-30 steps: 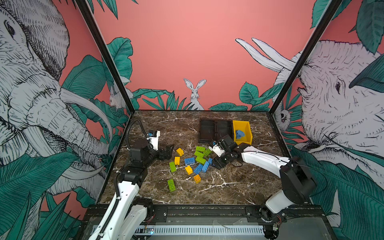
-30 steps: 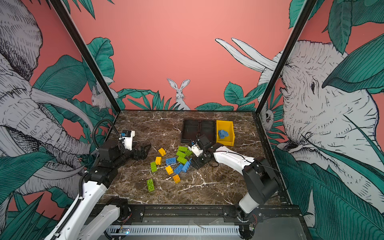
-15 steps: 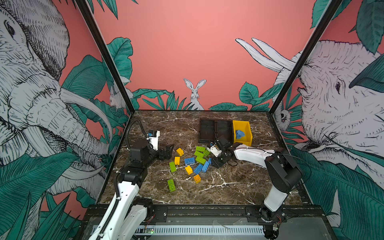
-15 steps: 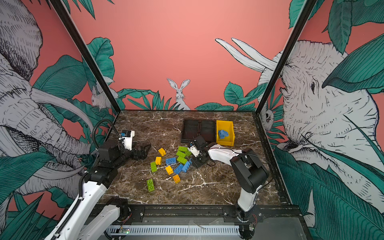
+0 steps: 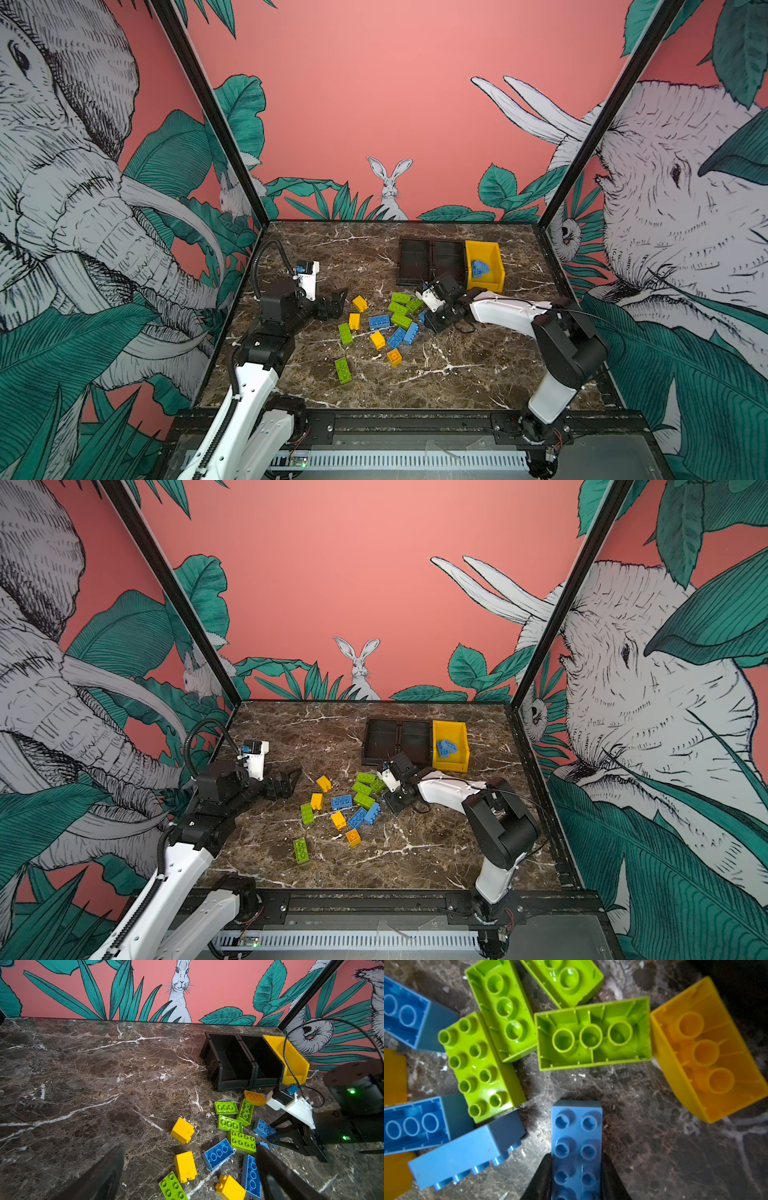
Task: Sort the legos into containers by color
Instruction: 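Carry the blue brick over the yellow bin and open the right gripper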
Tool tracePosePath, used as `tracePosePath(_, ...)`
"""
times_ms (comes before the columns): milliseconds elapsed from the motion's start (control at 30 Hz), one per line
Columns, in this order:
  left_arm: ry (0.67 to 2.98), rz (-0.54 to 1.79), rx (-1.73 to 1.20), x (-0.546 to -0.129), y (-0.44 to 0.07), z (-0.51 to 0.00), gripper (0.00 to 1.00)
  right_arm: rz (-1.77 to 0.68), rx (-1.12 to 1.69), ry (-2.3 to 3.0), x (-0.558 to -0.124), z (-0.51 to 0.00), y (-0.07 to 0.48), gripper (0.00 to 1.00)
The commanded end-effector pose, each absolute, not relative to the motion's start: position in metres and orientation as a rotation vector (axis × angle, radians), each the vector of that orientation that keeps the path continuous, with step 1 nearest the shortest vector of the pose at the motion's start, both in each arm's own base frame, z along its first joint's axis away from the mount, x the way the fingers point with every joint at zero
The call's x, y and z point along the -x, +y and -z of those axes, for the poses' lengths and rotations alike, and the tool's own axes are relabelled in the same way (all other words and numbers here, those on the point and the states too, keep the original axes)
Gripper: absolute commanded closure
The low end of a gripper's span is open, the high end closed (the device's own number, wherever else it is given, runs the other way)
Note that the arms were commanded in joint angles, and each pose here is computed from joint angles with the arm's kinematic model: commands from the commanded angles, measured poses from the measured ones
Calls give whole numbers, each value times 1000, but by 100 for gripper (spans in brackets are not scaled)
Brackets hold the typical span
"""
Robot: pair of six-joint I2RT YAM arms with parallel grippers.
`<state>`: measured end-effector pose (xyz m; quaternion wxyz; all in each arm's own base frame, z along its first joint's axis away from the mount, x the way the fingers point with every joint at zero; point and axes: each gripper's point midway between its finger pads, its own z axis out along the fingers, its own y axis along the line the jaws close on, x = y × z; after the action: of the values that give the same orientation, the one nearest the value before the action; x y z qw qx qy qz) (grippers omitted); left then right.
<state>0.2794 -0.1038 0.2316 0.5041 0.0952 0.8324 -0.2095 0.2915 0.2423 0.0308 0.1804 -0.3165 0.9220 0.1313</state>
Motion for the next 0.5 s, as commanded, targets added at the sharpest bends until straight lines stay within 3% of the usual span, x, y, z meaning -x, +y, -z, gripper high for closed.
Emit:
tracePosePath(0,2020,543,-259,-279,-111,-229,1,-442,708,2575,-304,-53,229,79)
tracePosePath(267,1979,584,-266,-287,-121,-225,1,-498,345,2444,-330,-126,149,87)
tracePosePath(467,1982,617,-256,-294,-132,-228,1,-450,168,2412,-370,-142,98,84)
